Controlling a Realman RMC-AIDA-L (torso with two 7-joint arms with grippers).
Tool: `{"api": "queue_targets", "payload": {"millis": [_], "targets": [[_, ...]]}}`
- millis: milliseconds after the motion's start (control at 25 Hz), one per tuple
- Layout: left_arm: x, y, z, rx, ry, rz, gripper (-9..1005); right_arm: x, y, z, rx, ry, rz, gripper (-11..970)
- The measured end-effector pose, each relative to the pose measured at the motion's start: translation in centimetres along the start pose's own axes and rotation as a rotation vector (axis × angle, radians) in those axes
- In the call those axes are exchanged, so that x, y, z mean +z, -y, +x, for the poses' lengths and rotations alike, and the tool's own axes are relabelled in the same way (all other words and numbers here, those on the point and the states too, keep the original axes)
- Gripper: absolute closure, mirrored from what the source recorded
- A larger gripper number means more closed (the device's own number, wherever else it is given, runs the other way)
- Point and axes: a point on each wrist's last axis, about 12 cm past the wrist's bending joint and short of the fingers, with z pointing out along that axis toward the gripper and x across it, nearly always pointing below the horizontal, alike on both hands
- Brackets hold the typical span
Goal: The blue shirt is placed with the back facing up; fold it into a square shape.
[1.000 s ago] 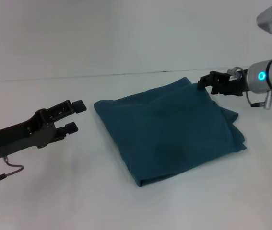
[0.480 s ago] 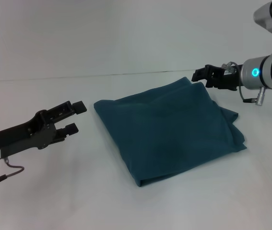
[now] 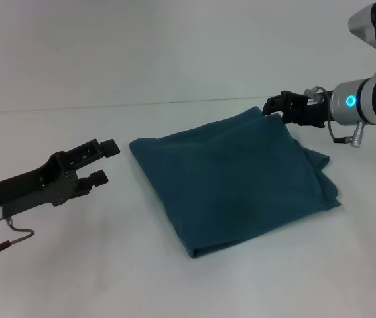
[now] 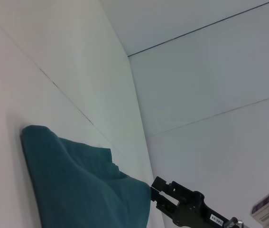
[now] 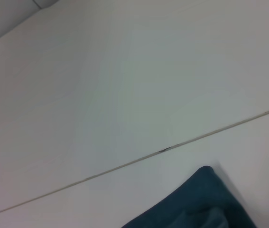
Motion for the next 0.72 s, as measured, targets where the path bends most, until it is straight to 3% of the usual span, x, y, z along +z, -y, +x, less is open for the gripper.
{"api": "queue_targets", "payload": {"millis": [440,720], "targets": [[0.03,0.01,-0.03,0.000,0.001,0.000,46,0.40,-0.47,0.64,-0.046,-0.004,-0.023,583],[-0.03,-0.10,0.00,-0.002,0.005,-0.005,47,0.42,-1.01,0.84,-0.120,0.020,-0.070,727]]}}
